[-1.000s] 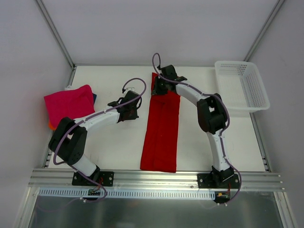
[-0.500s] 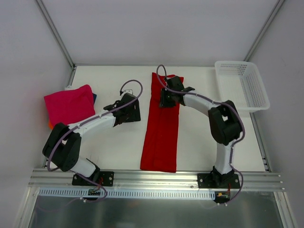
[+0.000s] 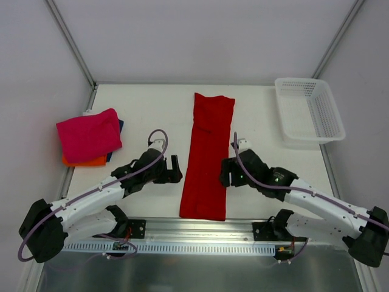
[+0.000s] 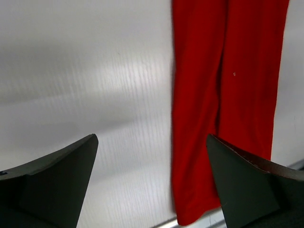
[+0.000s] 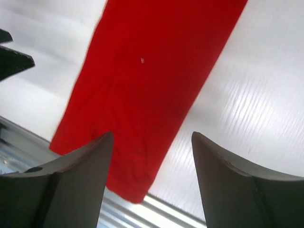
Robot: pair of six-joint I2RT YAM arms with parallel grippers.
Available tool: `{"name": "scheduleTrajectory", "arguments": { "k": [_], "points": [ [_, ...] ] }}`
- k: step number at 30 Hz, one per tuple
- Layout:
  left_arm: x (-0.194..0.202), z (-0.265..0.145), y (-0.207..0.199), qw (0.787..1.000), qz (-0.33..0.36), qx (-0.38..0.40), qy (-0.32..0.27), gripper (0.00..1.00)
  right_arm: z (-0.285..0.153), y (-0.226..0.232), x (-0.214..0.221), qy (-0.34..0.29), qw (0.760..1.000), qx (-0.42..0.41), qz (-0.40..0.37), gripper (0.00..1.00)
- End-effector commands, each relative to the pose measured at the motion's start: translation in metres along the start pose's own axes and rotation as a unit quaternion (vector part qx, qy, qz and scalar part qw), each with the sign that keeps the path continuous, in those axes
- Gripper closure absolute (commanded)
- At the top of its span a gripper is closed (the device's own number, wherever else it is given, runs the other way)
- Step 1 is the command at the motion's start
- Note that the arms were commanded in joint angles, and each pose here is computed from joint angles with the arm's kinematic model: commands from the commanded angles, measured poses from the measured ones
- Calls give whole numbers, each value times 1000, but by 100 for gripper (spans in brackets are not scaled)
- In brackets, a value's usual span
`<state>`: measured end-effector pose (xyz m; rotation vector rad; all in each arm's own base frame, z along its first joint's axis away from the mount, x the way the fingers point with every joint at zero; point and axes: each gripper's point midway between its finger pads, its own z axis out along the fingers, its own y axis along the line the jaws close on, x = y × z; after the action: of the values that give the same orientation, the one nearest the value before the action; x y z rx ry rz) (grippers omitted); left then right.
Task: Fold and stack the t-shirts
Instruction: Fold the tshirt
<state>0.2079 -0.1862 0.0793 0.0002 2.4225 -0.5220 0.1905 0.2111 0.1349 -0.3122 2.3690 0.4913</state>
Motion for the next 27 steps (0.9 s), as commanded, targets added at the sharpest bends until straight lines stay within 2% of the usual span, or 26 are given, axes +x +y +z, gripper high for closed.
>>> {"name": "scheduleTrajectory", "arguments": {
  "k": [1,6,13,18,24,27],
  "points": [
    [19,-6,-12,1000,-11,11,5,1,-13,-9,44,7,998,41,43,30],
    [57,0,-17,999,-8,0,50,1,-24,-8,64,-17,997,57,57,32],
    [85,-6,-14,998,-16,4,64,1,-27,14,99,-20,997,43,61,33],
    [105,-8,-7,996,-35,7,84,1,-22,10,125,-10,994,81,68,34],
    [127,-13,-6,994,-49,26,96,1,-24,-2,155,-26,989,85,121,34],
    [137,-13,-10,992,-58,57,100,1,-22,-1,163,-42,985,61,155,33]
  ]
}}
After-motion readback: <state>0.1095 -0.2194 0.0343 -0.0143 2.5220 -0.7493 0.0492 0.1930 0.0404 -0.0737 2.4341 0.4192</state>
